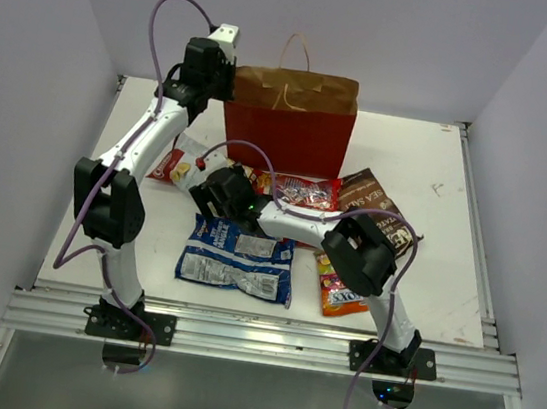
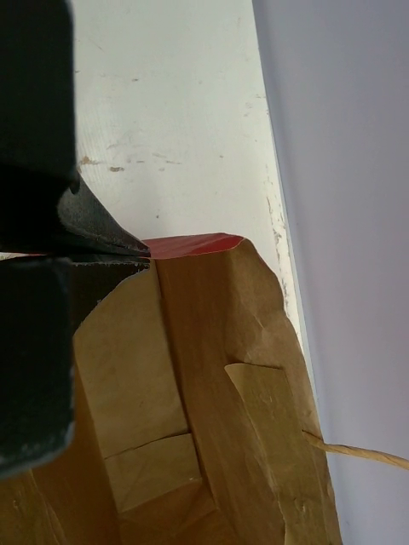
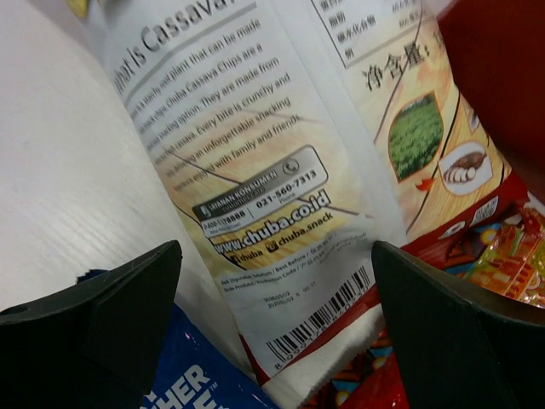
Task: Place the snacks into the paper bag
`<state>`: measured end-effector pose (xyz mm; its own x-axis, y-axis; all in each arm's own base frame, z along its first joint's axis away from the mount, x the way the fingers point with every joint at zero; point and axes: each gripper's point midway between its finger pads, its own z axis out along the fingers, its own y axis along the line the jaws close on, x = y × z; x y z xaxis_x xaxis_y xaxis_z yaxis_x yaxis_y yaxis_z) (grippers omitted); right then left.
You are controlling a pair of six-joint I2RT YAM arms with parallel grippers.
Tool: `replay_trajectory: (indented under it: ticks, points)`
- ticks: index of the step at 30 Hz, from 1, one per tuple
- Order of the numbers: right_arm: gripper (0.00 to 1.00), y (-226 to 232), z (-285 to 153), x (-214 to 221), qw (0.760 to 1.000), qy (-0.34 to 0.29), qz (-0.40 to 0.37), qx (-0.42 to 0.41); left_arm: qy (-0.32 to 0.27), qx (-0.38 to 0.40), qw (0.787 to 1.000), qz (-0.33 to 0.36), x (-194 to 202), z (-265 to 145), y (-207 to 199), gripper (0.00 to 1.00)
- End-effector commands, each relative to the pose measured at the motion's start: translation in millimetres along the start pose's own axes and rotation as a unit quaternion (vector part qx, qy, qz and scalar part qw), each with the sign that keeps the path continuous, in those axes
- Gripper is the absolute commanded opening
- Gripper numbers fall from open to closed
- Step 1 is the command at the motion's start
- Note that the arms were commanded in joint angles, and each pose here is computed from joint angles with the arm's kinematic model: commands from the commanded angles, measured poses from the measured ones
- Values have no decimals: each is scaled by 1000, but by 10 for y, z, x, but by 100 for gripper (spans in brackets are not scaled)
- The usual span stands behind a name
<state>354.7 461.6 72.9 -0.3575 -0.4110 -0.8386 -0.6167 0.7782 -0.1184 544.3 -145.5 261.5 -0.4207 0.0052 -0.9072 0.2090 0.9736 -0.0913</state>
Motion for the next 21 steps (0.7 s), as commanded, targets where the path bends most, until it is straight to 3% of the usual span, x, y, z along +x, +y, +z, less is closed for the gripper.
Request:
replay_trajectory:
  ticks: [1,12,15,16,21]
  points:
    - [98,-98,-14,52,999,11,31,36,-6,7,1000,-4,-101,-102,39,0]
    - [95,4,157,624,995,86,41,32,-7,8,1000,-7,-102,-111,59,0]
    - [84,19,183,755,994,97,42,31,-6,9,1000,-5,-95,-110,58,0]
    - [72,7,185,772,994,99,42,34,-7,9,1000,-5,-99,-109,58,0]
    - [48,-103,69,711,993,101,36,53,-11,11,1000,-6,-123,-123,56,0]
